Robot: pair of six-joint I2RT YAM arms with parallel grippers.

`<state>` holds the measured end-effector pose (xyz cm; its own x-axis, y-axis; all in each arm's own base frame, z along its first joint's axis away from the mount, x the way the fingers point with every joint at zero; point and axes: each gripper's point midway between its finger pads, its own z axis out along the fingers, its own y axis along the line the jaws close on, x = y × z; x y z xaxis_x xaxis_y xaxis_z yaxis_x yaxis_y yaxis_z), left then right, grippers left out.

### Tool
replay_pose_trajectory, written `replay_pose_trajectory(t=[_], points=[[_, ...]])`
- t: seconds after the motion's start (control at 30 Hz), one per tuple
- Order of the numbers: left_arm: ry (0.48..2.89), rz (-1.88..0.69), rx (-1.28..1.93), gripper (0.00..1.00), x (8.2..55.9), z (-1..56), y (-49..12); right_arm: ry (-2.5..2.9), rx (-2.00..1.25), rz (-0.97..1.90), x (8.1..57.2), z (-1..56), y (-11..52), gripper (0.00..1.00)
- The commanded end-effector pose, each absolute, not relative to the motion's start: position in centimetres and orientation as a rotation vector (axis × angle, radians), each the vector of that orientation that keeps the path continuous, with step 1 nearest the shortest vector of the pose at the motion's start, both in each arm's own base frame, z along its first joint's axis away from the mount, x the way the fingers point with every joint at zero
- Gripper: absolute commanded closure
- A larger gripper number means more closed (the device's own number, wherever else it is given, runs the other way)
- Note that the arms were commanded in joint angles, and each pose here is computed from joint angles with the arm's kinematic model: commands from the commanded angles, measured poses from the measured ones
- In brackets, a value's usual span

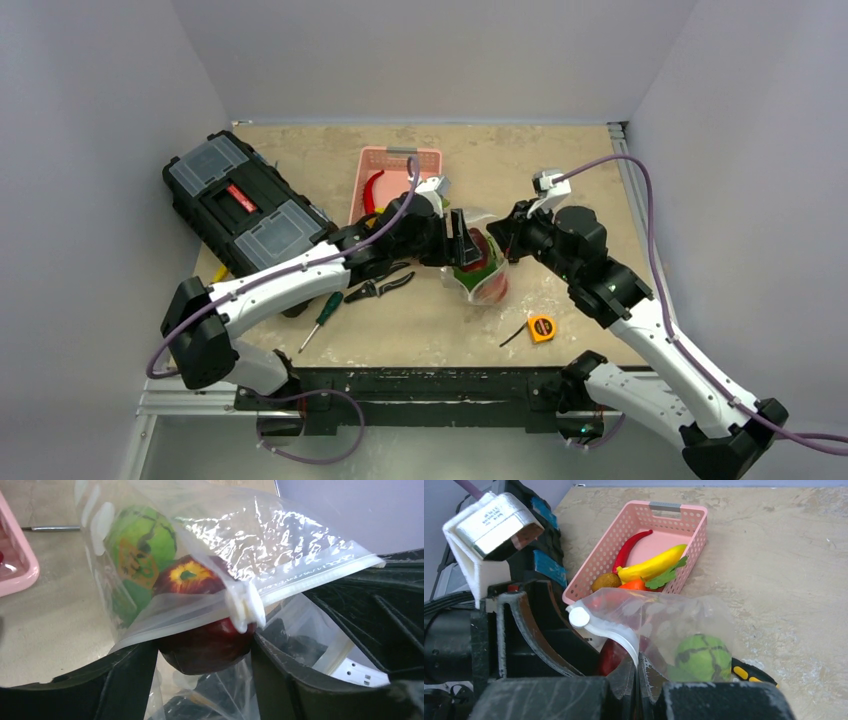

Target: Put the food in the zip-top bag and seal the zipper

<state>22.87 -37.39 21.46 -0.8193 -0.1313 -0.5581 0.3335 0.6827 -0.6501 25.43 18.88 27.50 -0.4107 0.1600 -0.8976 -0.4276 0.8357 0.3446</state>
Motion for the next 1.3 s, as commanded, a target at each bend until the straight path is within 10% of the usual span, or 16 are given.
replay_pose_trajectory(t=[0.0,0.7,0.83,1.0,1.27], points=[[2.139,-1.055,0.131,0.24,24.1,25.7,-36.5,1.822,-0.196,0.682,25.3,29.7,19.0,1.0],[2.235,-1.256,0.443,0.2,17.9,23.5,-36.7,1.824,-0.191,0.651,25.5,29.6,18.6,1.0],[2.276,-1.294,0.466,0.37,17.7,22.3,-37.9,1.816,-0.182,0.637,25.4,30.1,18.2,1.0],[2.156,-1.403,0.539,0.96,17.2,25.8,-38.8,1.803,-0.152,0.555,25.4,30.9,16.5,1.0],[1.847,-1.754,0.698,1.0,12.4,34.7,-40.7,1.755,-0.119,0.432,24.5,34.5,13.2,1.0]])
